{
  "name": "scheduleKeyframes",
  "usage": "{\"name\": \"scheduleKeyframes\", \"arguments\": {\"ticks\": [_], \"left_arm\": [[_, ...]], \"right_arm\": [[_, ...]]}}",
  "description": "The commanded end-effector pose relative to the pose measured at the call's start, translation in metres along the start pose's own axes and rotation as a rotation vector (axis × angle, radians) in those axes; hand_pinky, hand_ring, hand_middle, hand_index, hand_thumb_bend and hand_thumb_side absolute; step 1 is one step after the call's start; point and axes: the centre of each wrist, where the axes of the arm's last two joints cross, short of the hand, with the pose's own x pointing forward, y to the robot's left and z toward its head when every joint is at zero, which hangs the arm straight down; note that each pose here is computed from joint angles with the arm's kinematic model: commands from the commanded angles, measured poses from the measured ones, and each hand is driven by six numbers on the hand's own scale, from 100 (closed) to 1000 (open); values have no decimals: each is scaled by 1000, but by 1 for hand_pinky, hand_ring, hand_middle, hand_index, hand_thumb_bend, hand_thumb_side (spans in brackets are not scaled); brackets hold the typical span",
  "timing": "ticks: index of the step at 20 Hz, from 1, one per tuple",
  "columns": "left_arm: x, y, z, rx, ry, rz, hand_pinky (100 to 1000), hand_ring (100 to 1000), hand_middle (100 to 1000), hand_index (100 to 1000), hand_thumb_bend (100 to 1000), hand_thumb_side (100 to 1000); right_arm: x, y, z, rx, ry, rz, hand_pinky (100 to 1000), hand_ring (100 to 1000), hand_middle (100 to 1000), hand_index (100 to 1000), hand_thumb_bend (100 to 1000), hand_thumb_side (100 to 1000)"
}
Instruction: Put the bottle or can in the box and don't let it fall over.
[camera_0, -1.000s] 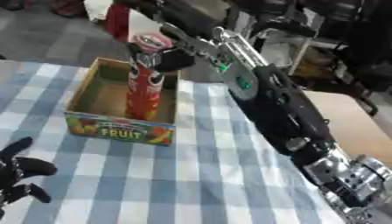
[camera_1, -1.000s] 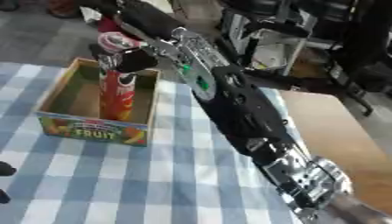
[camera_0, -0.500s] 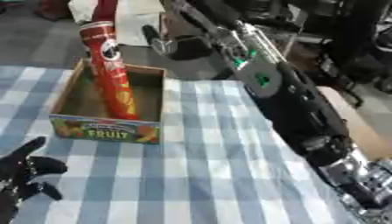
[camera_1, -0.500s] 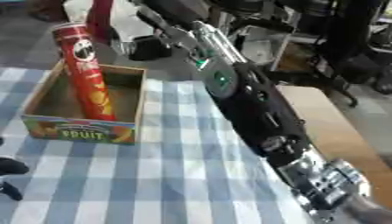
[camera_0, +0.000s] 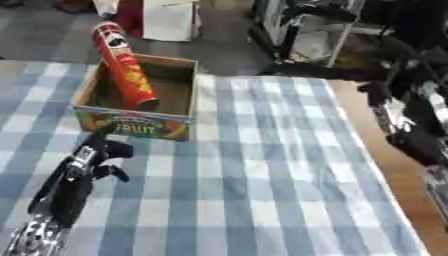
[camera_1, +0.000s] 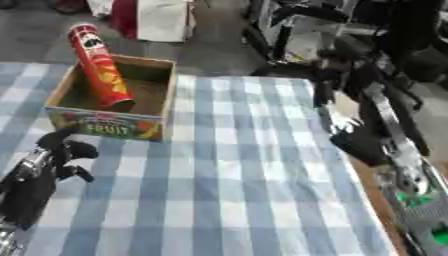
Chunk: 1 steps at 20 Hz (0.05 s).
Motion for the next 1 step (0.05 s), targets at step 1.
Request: {"name": "scheduleKeyframes", "arguments": {"ticks": [1], "left_arm": [[4,6,1,30,-15,-24,506,745,649,982,205,1000]], "right_arm": [[-18,20,15,-93,72,-100,642,690,800,954,100,685]]}}
